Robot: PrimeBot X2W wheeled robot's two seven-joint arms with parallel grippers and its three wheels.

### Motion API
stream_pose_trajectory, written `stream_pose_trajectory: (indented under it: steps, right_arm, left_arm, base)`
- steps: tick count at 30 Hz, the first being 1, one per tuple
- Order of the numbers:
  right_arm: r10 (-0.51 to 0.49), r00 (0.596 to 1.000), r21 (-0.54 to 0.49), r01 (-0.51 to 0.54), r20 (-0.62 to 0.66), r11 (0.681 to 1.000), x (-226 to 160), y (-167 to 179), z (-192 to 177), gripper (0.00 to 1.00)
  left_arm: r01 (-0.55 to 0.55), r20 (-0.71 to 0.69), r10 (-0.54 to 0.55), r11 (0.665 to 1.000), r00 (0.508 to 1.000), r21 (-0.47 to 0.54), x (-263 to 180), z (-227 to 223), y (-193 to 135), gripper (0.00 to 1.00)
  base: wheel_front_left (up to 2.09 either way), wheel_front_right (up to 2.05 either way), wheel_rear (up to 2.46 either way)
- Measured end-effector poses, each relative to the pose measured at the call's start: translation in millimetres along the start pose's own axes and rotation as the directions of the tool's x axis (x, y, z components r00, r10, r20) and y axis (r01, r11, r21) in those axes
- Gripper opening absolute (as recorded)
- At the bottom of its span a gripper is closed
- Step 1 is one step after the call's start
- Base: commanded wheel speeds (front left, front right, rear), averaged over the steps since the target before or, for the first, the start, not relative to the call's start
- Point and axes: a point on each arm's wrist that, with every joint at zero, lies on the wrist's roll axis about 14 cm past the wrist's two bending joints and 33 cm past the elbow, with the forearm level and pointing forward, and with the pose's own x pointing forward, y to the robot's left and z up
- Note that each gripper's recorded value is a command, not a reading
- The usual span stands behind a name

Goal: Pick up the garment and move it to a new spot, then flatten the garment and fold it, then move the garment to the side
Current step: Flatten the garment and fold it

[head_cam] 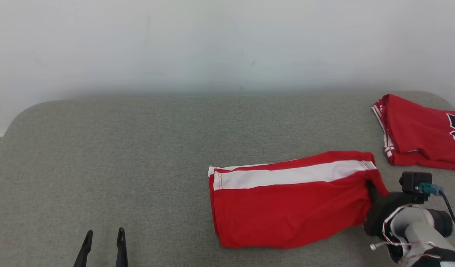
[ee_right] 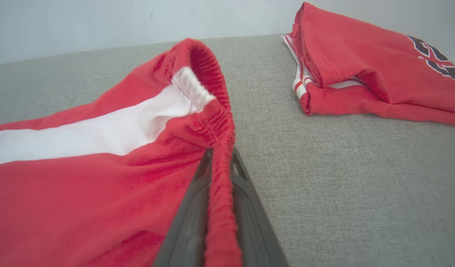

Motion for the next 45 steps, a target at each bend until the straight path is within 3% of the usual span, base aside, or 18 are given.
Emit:
stream_pose_trajectory:
  steps: [2, 10, 22, 27, 35, 45]
  right_arm:
    - [0.033, 0.999, 0.088, -0.034, 0.009, 0.996, 0, 11, 10, 0.00]
    - [0.210, 0.978, 0.230, -0.203, -0.003, 0.952, -8, 47, 40, 0.00]
    - [0.468, 0.876, 0.368, -0.400, -0.116, 0.840, -17, 127, 39, 0.00]
    - [0.523, 0.836, 0.390, -0.432, -0.164, 0.813, -14, 158, 33, 0.00]
    - [0.547, 0.808, 0.396, -0.440, -0.217, 0.806, -3, 194, 21, 0.00]
    - [0.514, 0.817, 0.285, -0.444, -0.260, 0.850, 13, 219, 6, 0.00]
  left_arm:
    - [0.008, -0.002, -0.008, 1.000, 1.000, -0.004, 2, -1, -3, 1.00]
    - [0.023, -0.013, -0.023, 1.000, 1.000, -0.008, 4, -4, -9, 1.00]
    - [0.002, -0.017, -0.003, 0.999, 1.000, -0.043, 0, -6, -9, 1.00]
    - [-0.008, -0.018, 0.007, 0.998, 1.000, -0.055, -3, -7, -8, 1.00]
    - [-0.006, -0.017, 0.005, 0.997, 1.000, -0.072, -4, -6, -12, 1.00]
    - [-0.051, -0.030, 0.048, 0.995, 0.998, -0.087, -12, -10, -1, 1.00]
  base:
    - [0.00, 0.00, 0.00]
    - [0.00, 0.00, 0.00]
    - [0.00, 0.00, 0.00]
    - [0.00, 0.00, 0.00]
    - [0.00, 0.00, 0.00]
    - [0.00, 0.00, 0.00]
